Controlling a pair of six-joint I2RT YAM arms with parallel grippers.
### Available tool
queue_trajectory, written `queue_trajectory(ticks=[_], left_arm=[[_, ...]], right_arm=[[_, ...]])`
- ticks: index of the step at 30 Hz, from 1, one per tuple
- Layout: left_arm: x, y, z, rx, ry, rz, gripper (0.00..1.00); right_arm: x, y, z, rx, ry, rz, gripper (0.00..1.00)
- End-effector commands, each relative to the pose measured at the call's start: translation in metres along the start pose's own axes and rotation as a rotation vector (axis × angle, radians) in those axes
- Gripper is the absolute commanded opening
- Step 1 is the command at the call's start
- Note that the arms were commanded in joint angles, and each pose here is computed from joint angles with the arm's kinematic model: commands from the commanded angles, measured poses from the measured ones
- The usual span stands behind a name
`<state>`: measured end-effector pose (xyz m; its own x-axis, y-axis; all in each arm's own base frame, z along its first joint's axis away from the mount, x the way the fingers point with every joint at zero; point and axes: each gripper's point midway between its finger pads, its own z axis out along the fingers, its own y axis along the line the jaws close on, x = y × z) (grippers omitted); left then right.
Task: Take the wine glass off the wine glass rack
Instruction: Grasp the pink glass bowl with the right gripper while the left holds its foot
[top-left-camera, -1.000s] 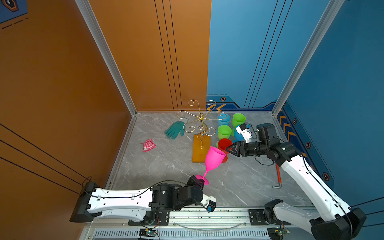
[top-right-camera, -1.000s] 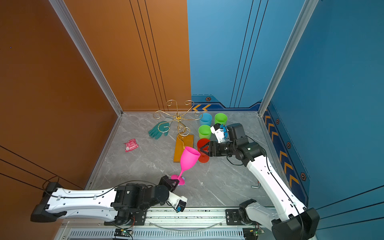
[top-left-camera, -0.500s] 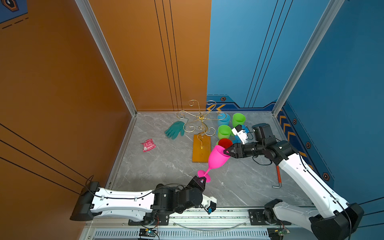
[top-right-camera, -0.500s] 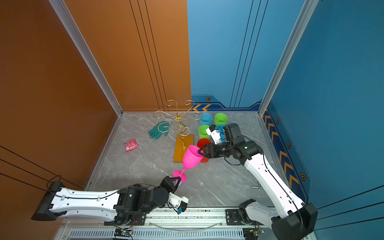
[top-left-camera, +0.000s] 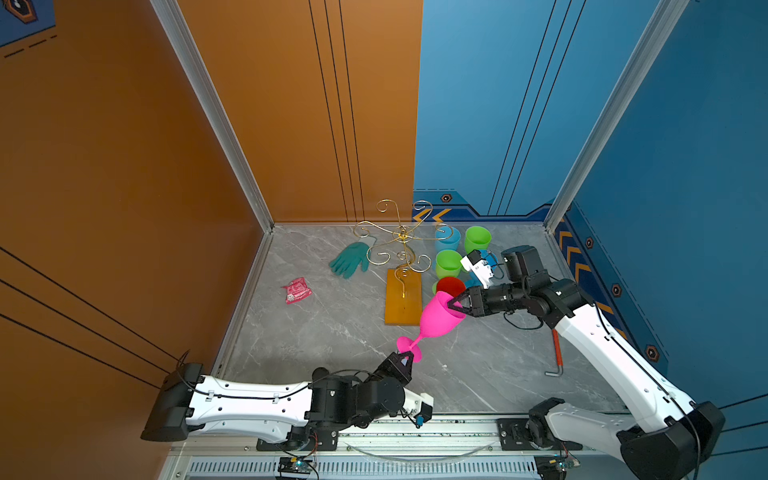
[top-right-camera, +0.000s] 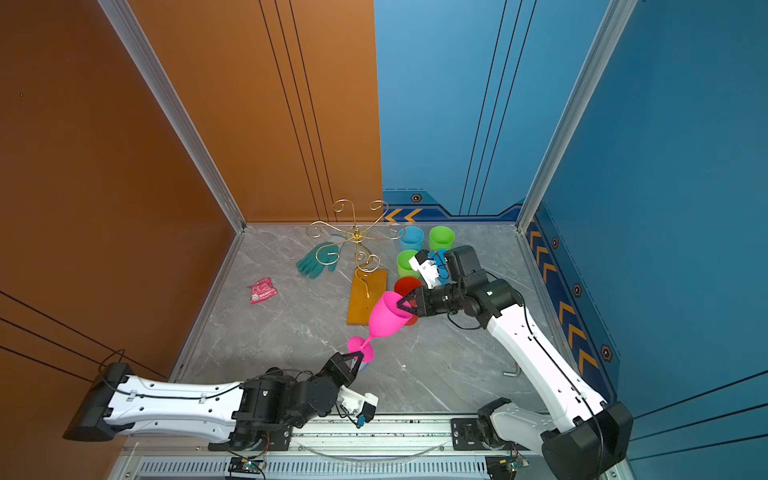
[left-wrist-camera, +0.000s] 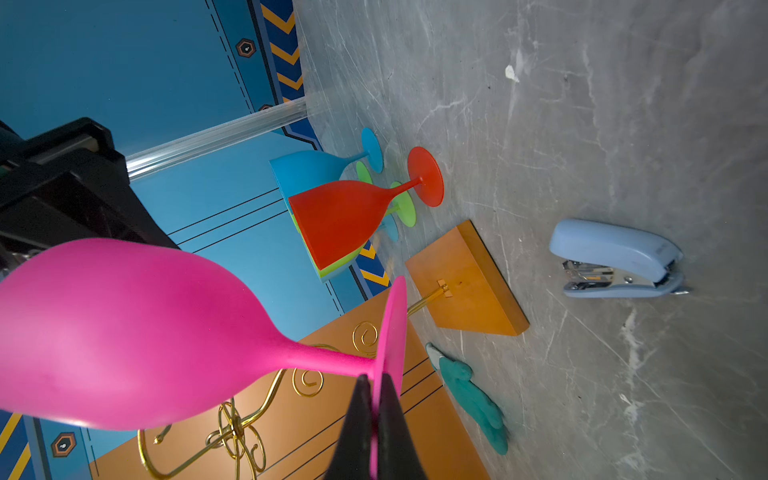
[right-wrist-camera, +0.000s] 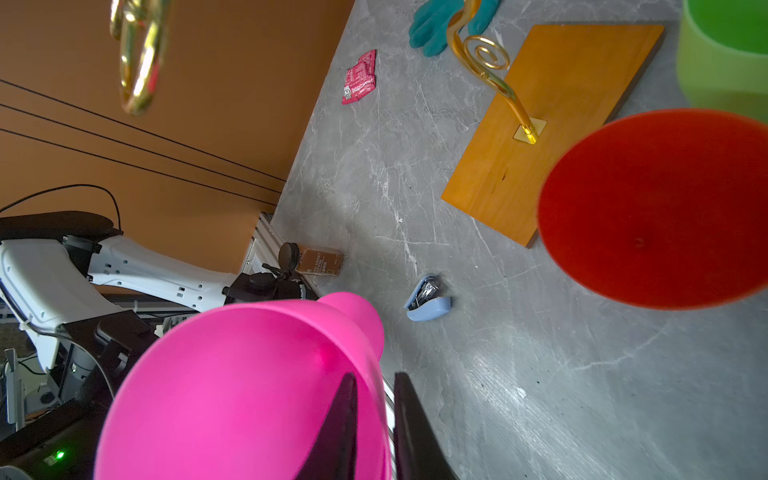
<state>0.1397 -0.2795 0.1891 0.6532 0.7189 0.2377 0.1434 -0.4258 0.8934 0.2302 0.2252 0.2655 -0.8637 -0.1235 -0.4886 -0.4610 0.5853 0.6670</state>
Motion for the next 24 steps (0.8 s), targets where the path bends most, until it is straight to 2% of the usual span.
queue_trajectory(ticks=[1, 7, 13, 23, 24], left_arm=[[0.003, 0.008, -0.001, -0.040, 0.025, -0.022, 0.00], [0.003, 0.005, 0.000, -0.038, 0.026, -0.018, 0.04], [0.002, 0.001, 0.002, -0.034, 0.021, -0.022, 0.11], [-0.002, 0.000, 0.001, -0.029, -0.009, -0.102, 0.34], [-0.003, 0.001, 0.001, -0.030, -0.013, -0.116, 0.38]], right_arm=[[0.003, 0.004, -0.002, 0.001, 0.026, -0.015, 0.14], [0.003, 0.003, -0.002, 0.010, 0.028, -0.019, 0.07], [0.004, 0.000, -0.003, 0.029, 0.028, -0.021, 0.02], [0.005, -0.009, -0.009, 0.106, 0.017, -0.040, 0.00], [0.004, -0.011, -0.011, 0.121, 0.014, -0.044, 0.00]])
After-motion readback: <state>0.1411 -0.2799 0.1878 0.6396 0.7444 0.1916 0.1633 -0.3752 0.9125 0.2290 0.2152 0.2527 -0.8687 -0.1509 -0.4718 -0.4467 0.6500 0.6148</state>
